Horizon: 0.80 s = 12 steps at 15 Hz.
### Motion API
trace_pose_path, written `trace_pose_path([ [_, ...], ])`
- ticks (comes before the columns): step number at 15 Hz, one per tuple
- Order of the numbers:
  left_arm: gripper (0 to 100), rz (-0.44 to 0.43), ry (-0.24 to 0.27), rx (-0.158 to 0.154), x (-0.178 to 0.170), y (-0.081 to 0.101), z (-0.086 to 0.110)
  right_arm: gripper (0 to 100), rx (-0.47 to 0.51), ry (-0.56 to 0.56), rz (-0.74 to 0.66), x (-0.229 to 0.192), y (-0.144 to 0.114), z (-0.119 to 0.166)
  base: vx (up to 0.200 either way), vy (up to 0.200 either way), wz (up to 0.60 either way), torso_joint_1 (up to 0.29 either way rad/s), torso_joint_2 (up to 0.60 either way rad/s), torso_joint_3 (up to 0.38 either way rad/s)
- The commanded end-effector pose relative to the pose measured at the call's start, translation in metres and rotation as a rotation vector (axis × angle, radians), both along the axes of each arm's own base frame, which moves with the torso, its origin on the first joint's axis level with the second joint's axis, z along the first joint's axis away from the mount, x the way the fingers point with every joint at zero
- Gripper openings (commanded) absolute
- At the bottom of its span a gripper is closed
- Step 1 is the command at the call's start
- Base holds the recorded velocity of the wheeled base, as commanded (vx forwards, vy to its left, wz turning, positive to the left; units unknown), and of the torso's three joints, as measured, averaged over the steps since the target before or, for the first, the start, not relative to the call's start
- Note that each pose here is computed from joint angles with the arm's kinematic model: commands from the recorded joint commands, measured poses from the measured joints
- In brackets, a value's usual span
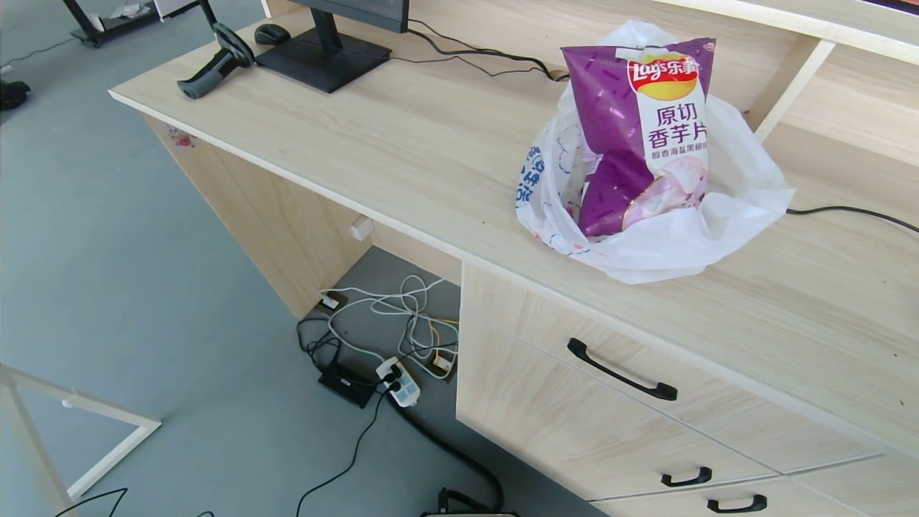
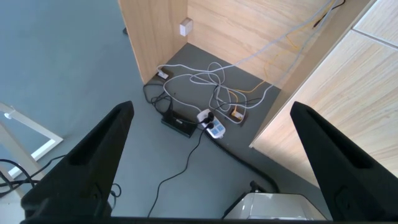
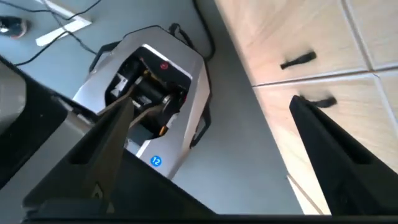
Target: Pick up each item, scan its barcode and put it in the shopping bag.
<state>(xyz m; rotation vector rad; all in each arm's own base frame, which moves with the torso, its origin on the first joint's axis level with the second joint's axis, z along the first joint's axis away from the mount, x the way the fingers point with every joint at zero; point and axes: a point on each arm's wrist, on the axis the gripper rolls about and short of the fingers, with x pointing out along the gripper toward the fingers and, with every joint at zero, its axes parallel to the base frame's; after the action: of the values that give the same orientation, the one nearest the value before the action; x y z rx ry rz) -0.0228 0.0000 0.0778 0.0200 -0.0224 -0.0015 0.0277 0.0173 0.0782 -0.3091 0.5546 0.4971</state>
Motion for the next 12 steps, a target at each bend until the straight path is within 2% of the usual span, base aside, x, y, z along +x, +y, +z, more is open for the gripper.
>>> trace_pose_path([
  [1, 100, 0.000, 0.001, 0.000, 0.000, 0.000, 0.000, 100, -0.014, -0.019, -0.180, 0.002, -0.005, 0.001, 0.000, 0.000, 0.00, 0.000, 0.00, 0.000],
  [2, 100, 0.000, 0.001, -0.002, 0.000, 0.000, 0.000, 100, -0.015, -0.032, -0.292, 0.003, -0.009, 0.001, 0.000, 0.000, 0.00, 0.000, 0.00, 0.000],
  [4, 100, 0.000, 0.001, -0.003, 0.000, 0.000, 0.000, 100, -0.003, -0.068, -0.390, 0.000, -0.013, 0.002, 0.000, 0.000, 0.00, 0.000, 0.00, 0.000],
  [7, 100, 0.000, 0.001, 0.001, 0.000, 0.000, 0.000, 100, 0.045, -0.144, -0.654, -0.006, -0.021, 0.005, 0.000, 0.000, 0.00, 0.000, 0.00, 0.000],
  [8, 100, 0.000, 0.001, 0.001, 0.000, 0.000, 0.000, 100, 0.056, -0.153, -0.671, -0.007, -0.021, 0.004, 0.000, 0.000, 0.00, 0.000, 0.00, 0.000],
  [11, 100, 0.000, 0.002, 0.001, 0.000, 0.000, 0.000, 100, 0.115, -0.346, -0.641, -0.025, -0.023, 0.007, 0.000, 0.000, 0.00, 0.000, 0.00, 0.000],
  [12, 100, 0.000, 0.002, 0.001, 0.000, 0.000, 0.000, 100, 0.129, -0.379, -0.642, -0.028, -0.023, 0.007, 0.000, 0.000, 0.00, 0.000, 0.00, 0.000],
])
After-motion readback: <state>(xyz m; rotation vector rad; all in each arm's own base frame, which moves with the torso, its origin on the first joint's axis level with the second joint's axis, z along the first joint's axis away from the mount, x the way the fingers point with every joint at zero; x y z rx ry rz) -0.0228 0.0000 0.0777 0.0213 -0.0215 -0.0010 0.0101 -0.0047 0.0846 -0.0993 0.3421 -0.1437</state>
